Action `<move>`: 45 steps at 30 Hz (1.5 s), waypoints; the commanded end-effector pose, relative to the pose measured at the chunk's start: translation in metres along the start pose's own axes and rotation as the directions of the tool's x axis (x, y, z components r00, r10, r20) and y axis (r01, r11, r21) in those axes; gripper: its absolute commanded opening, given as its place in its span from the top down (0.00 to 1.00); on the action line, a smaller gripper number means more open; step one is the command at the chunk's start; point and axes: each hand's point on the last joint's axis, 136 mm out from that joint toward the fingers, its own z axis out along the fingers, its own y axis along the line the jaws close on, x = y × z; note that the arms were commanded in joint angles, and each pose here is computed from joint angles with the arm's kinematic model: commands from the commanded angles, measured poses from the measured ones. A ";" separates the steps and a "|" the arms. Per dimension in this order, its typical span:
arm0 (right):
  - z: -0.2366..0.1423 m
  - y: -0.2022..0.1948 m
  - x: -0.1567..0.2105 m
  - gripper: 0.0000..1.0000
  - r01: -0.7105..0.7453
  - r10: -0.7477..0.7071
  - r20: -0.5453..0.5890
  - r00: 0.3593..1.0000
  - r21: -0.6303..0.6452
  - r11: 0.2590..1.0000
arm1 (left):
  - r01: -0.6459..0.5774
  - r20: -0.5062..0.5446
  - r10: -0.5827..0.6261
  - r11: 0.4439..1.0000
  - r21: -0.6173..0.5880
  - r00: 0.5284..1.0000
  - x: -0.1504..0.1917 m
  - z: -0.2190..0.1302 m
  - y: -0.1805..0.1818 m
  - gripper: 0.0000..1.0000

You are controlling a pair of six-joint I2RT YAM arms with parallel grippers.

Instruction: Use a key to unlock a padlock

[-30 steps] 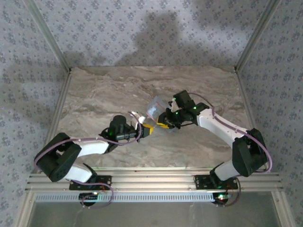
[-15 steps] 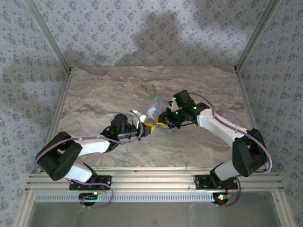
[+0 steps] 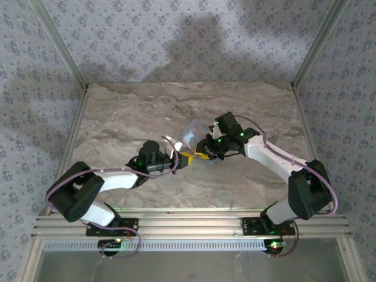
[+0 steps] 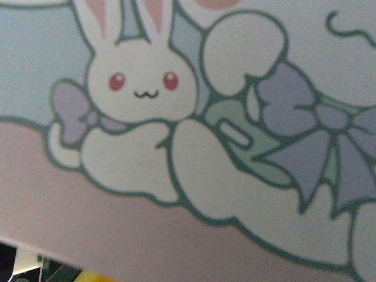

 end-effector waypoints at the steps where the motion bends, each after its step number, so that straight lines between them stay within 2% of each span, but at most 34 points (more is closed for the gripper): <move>1: -0.007 0.017 0.003 1.00 0.041 -0.041 0.001 0.999 -0.070 0.997 | -0.034 0.093 0.030 0.999 0.036 0.995 -0.031 0.005 -0.012 1.00; 19: -0.008 0.019 0.008 1.00 0.022 -0.028 -0.048 0.998 -0.134 0.991 | -0.016 0.178 -0.005 0.993 0.115 0.984 -0.038 0.002 -0.022 1.00; 30: -0.012 0.020 0.021 1.00 0.054 -0.072 -0.138 0.988 -0.132 0.990 | -0.082 0.149 0.066 0.991 0.102 0.987 -0.035 0.001 -0.025 1.00; 37: -0.010 0.021 0.020 1.00 0.042 -0.061 -0.144 0.988 -0.134 0.990 | -0.142 0.136 0.129 0.986 0.087 0.982 -0.041 -0.002 -0.030 1.00; 45: -0.011 0.026 0.023 1.00 0.048 -0.070 -0.154 0.986 -0.137 0.989 | -0.143 0.135 0.130 0.986 0.090 0.982 -0.043 0.007 -0.026 1.00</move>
